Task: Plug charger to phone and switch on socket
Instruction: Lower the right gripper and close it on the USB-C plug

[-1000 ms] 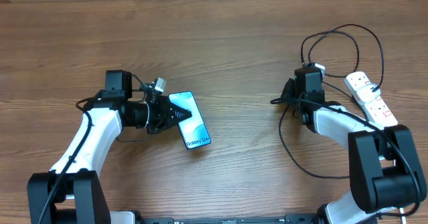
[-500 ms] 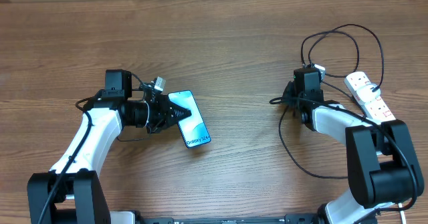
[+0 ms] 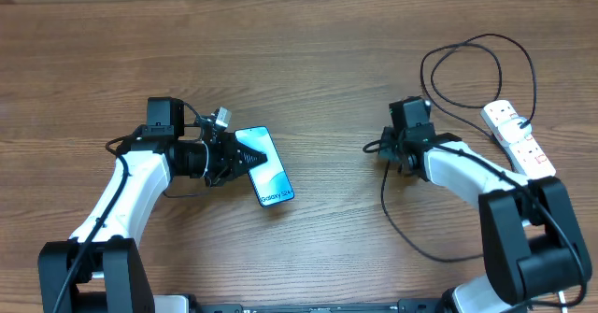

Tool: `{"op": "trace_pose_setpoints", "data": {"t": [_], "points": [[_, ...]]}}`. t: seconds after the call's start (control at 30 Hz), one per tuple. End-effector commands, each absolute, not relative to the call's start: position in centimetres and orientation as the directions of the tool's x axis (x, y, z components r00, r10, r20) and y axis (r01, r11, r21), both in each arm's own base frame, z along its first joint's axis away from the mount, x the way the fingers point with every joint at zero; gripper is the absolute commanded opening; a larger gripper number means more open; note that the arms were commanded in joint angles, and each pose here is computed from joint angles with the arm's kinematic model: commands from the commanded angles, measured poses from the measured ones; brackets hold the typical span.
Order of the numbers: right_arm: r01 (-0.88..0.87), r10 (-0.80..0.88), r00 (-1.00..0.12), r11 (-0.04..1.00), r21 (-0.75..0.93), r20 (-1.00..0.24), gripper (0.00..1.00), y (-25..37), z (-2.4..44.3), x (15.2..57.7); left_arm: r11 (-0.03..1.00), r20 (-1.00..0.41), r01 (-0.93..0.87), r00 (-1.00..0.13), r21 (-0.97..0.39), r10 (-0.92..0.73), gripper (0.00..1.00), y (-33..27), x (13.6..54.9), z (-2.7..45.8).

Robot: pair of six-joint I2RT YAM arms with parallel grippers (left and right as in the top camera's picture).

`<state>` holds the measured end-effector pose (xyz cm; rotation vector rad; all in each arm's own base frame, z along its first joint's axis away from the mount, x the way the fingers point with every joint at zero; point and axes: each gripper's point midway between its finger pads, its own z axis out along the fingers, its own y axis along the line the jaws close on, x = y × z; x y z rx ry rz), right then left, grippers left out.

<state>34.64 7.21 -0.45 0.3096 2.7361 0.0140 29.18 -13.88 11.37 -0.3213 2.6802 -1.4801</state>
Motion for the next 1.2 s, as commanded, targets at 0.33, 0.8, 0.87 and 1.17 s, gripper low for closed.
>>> {"op": "trace_pose_setpoints", "data": {"t": [0.33,0.8,0.87,1.17], "points": [[0.222,0.206,-0.964,0.972,0.08,0.17,0.3,9.1,-4.2,21.8,0.492,0.022,-0.12,-0.98,-0.862,-0.2,0.04,-14.3,29.4,12.5],[0.242,0.242,-0.97,0.97,0.017,-0.007,1.0,7.5,-4.5,25.4,0.492,0.024,-0.122,-0.979,-0.862,-0.2,0.04,-14.3,29.4,12.5],[0.242,0.242,-0.97,0.97,0.003,-0.017,1.0,7.2,-4.5,25.6,0.492,0.024,-0.122,-0.979,-0.862,-0.2,0.04,-14.3,29.4,12.5],[0.259,0.26,-0.965,0.966,0.02,-0.044,0.85,7.5,-4.5,26.3,0.492,0.024,-0.122,-0.979,-0.862,-0.201,0.04,-14.3,29.4,12.5]]}}
